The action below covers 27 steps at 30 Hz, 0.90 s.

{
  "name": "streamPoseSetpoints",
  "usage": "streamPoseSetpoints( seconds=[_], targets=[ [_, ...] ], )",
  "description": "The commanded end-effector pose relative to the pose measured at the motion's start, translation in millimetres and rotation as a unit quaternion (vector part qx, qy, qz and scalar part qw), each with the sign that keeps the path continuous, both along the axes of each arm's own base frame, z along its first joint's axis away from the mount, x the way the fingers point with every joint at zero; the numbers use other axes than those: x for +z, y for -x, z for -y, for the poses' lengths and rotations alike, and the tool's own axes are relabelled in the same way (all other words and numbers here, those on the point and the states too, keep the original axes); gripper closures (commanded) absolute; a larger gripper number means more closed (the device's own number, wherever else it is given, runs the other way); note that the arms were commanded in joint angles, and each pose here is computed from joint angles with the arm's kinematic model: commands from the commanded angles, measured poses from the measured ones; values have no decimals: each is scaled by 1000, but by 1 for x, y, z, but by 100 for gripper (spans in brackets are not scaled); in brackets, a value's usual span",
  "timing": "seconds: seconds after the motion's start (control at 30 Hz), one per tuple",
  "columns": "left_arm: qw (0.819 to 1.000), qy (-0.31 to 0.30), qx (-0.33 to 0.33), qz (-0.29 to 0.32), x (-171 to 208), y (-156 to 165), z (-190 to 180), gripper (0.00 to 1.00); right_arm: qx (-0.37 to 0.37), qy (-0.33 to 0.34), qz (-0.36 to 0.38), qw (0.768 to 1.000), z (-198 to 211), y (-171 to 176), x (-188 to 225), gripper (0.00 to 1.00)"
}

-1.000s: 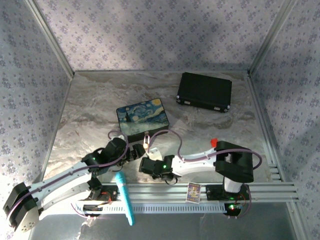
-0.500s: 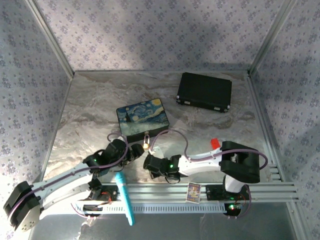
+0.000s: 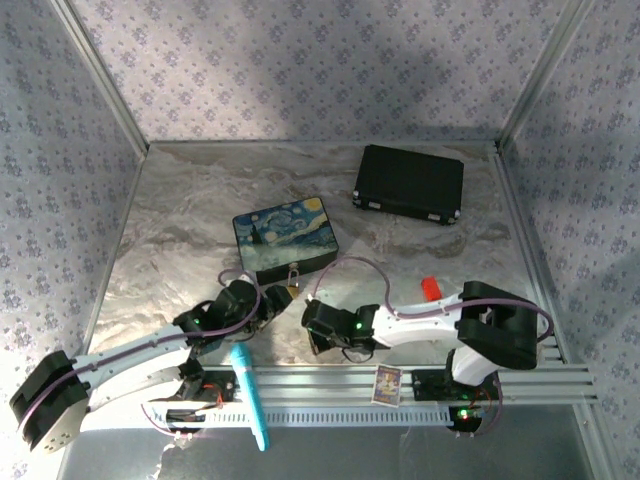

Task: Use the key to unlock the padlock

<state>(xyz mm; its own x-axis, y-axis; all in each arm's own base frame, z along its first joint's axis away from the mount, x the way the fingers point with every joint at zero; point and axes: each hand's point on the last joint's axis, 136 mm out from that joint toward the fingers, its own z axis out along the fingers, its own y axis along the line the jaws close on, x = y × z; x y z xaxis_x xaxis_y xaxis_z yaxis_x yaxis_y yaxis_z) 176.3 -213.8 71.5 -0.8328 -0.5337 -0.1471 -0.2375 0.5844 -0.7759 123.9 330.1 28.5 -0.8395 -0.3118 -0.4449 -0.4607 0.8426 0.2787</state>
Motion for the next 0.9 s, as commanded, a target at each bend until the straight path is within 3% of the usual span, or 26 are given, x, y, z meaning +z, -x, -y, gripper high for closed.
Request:
streamPoseSetpoints(
  seconds=[0.0, 0.2, 0.53, 0.87],
  targets=[
    [1000, 6, 16, 4, 3, -4, 0, 30, -6, 92, 12, 996, 23, 0, -6, 98],
    [1000, -7, 13, 3, 0, -4, -1, 30, -21, 95, 11, 995, 26, 12, -4, 82],
    [1000, -21, 9, 1, -3, -5, -1, 30, -63, 76, -3, 995, 31, 7, -10, 67],
    [999, -32, 13, 0, -7, -4, -6, 29, -118, 151, -2, 981, 44, 11, -26, 64]
  ],
)
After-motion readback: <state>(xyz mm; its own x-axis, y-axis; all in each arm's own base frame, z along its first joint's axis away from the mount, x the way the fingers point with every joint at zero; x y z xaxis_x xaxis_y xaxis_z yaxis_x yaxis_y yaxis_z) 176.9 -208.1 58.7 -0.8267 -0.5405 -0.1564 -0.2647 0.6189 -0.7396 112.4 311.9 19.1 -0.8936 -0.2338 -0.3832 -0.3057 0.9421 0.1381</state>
